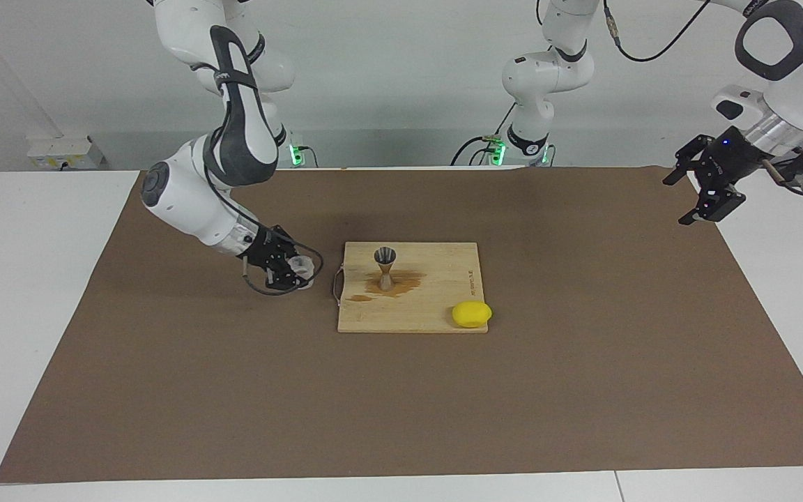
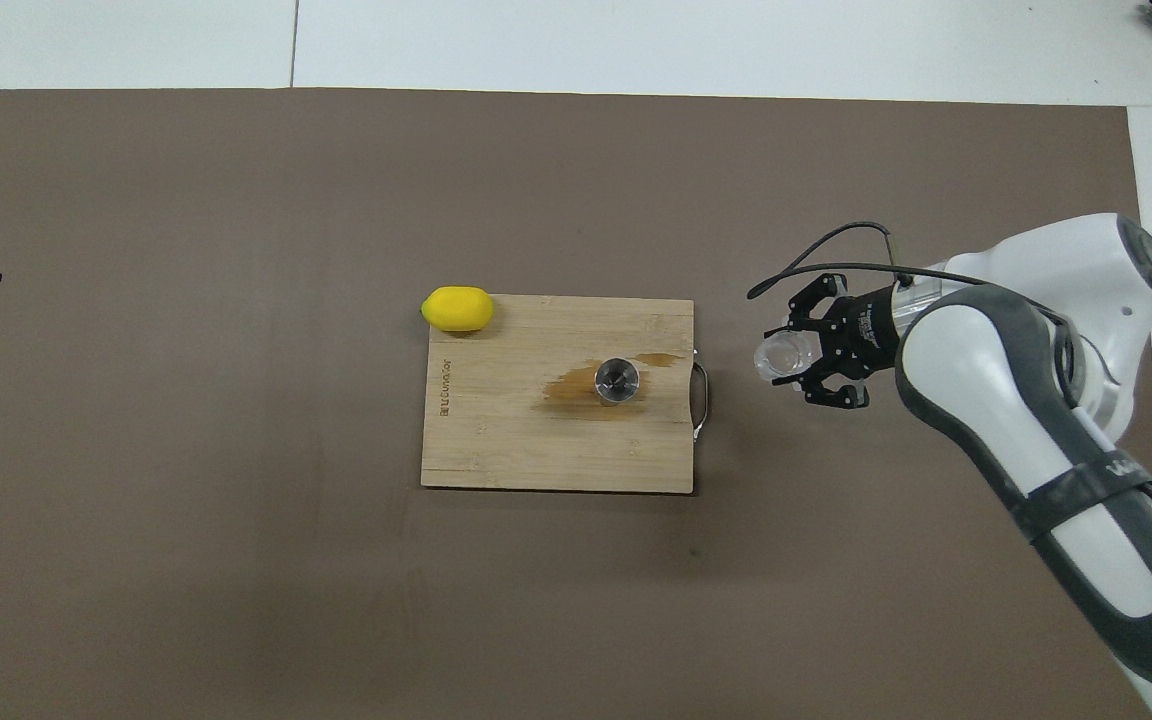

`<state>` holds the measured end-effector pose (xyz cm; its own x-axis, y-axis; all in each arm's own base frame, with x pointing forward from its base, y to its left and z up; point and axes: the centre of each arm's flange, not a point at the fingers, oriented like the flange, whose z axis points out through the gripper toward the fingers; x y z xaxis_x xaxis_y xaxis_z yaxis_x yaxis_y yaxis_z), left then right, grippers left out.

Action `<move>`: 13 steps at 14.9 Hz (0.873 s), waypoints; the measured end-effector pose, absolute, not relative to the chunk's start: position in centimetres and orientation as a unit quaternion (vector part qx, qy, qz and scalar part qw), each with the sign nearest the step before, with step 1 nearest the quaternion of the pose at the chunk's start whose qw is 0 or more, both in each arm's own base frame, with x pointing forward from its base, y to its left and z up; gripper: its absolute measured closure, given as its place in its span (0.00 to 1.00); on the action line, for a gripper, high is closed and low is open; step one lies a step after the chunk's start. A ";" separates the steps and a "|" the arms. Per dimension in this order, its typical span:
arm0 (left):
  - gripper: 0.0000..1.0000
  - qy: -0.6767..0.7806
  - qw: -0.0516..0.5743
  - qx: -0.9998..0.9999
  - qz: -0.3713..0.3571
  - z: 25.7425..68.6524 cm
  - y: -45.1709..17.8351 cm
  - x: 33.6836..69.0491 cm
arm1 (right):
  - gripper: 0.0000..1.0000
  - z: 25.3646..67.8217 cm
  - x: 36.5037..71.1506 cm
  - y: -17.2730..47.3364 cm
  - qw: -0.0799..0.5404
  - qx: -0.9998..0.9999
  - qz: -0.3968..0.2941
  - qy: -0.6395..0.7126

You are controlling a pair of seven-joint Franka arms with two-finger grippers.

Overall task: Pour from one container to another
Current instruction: 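Lift the clear glass with the right gripper over the steel cup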

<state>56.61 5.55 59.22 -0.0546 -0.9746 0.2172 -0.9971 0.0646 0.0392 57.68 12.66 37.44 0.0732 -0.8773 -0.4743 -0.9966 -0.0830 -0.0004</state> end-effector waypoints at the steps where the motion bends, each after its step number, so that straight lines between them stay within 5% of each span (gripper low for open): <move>1: 0.00 -0.709 0.091 0.697 0.059 59.3 4.7 56.8 | 0.49 37.7 57.6 14.4 0.160 -0.712 0.172 0.662; 7: 0.00 -0.575 0.048 0.817 0.012 59.3 -3.4 57.4 | 0.49 40.5 57.7 21.6 0.125 -0.728 0.119 0.664; 13: 0.00 -0.313 0.050 0.948 -0.013 58.4 -3.3 57.1 | 0.49 41.4 56.8 26.3 0.081 -0.765 0.042 0.638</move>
